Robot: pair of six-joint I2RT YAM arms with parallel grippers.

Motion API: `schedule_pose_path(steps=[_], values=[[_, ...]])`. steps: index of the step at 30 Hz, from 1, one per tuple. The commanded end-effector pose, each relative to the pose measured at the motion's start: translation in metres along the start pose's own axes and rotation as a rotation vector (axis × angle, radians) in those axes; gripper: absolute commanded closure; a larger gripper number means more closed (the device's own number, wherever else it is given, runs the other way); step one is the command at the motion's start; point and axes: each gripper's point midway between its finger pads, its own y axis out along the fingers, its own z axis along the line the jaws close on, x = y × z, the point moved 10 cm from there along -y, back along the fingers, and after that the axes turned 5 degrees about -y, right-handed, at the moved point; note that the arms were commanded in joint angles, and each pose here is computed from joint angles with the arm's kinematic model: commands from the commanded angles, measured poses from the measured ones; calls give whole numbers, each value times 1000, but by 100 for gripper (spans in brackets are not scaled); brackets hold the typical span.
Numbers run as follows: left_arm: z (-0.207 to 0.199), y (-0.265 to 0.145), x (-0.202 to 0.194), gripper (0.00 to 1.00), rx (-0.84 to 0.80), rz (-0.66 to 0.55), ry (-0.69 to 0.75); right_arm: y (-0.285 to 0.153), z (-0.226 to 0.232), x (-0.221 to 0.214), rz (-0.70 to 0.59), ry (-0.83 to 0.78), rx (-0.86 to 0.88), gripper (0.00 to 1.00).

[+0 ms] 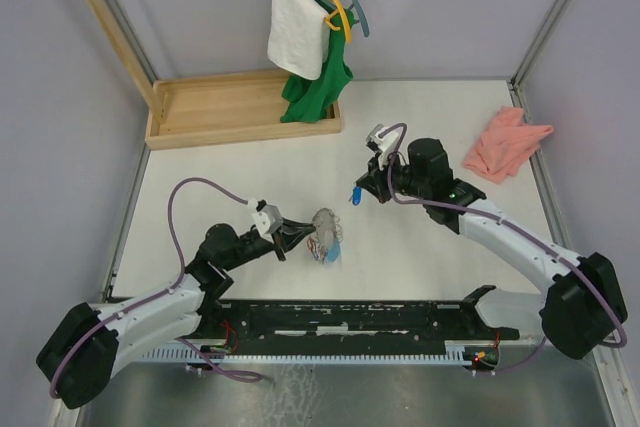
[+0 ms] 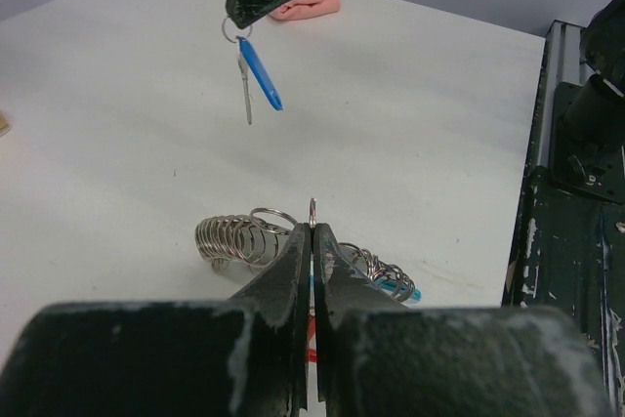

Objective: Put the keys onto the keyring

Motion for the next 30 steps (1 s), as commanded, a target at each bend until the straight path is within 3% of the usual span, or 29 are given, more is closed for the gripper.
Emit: schedule_pose_path(steps=[1,7,13,22,26,30], values=[[0,10,35,97,-35,-134,100,-28,6,-9,135,106,-114,99],[3,9,33,97,-14,-89,113,-51,16,-40,450,313,-266,99],[4,6,29,97,10,-64,124,-43,14,-63,720,418,-333,99],[3,6,26,97,-6,-35,115,20,-21,-76,888,428,-438,96],[3,6,27,97,-9,-34,115,35,-32,-71,875,417,-452,86],[2,6,27,97,-16,-32,111,27,-32,-67,845,424,-436,67]])
